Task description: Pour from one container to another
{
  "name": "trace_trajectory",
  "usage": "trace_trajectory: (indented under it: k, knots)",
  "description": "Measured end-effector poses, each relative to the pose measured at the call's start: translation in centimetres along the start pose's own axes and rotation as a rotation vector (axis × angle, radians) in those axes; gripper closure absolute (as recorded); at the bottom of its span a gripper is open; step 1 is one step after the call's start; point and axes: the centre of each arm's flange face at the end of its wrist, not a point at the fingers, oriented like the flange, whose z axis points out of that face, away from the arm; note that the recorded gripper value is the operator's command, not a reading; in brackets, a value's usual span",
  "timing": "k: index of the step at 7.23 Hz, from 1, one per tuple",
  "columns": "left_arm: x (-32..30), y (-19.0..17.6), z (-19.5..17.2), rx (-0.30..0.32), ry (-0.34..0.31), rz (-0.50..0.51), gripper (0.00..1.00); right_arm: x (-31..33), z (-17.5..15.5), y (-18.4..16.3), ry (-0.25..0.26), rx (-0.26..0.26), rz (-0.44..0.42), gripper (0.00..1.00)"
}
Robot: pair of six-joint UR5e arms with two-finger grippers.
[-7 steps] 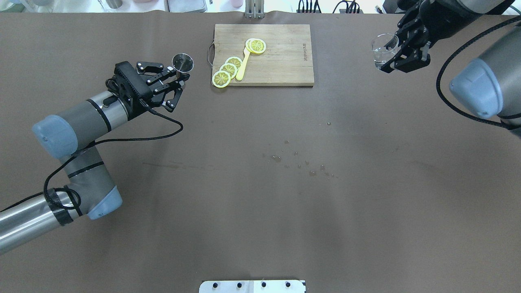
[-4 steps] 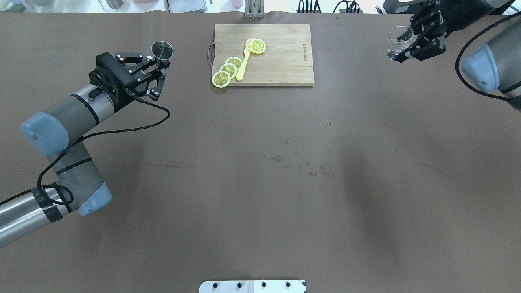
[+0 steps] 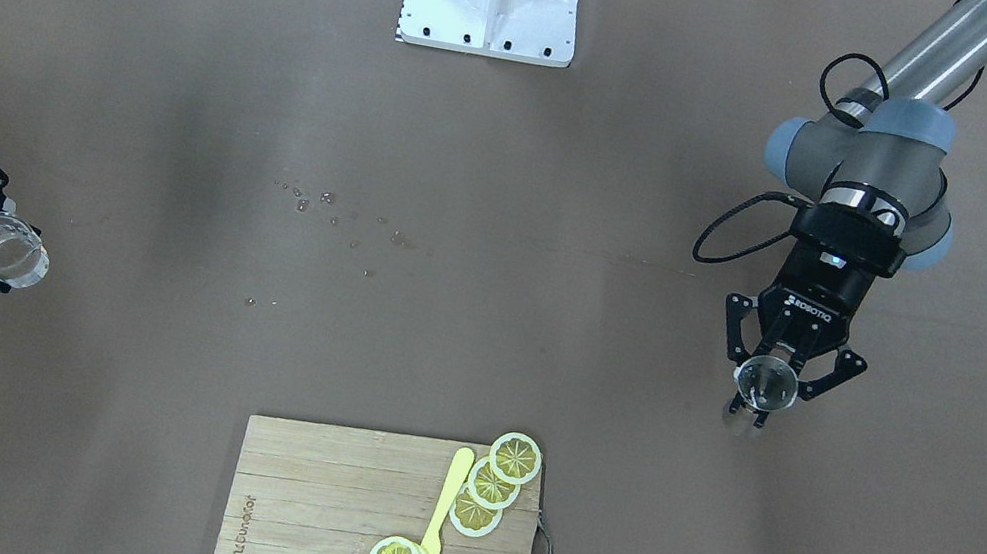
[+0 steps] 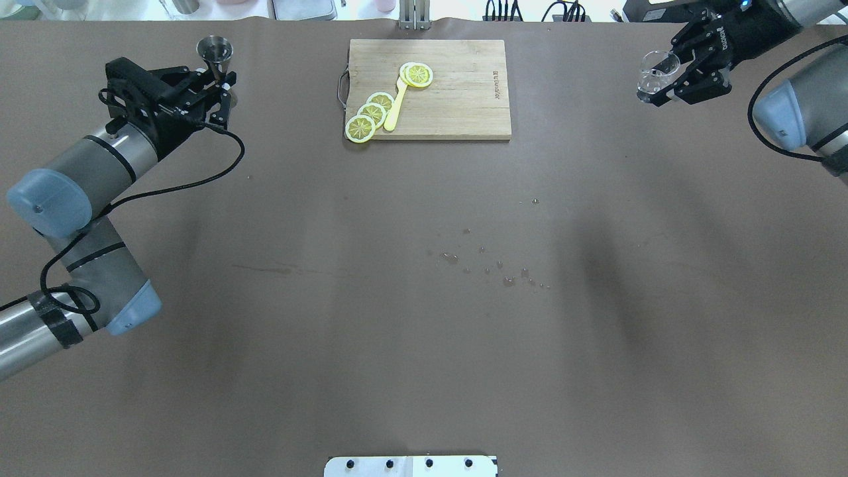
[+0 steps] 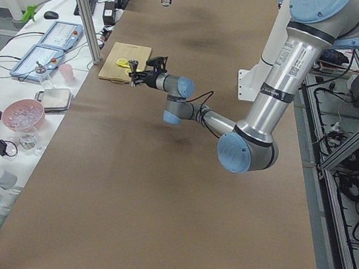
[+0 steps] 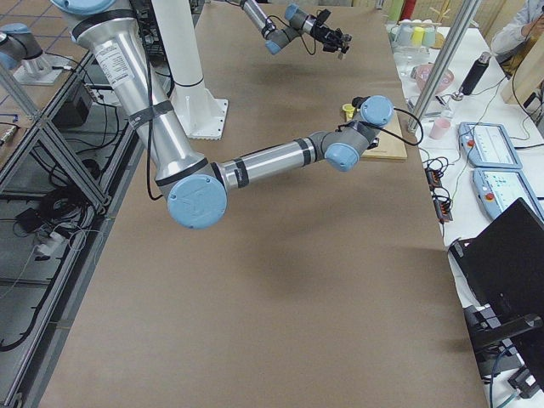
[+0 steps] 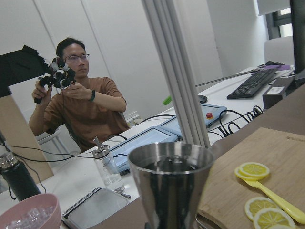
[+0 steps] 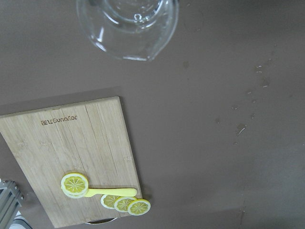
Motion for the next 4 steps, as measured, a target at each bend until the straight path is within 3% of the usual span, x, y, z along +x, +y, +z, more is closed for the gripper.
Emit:
trace_trajectory:
  k: [2, 4]
  knots:
    - [-1.5, -0.5, 0.5, 0.020, -0.178, -0.147, 1.00, -0.2, -0.2, -0.1, 0.014, 0.010, -0.013, 1.00]
    - [-0.5, -0.6, 0.9, 0.032, -0.340, -0.224, 1.00, -1.2, -0.6, 0.6, 0.065, 0.013, -0.020, 1.00]
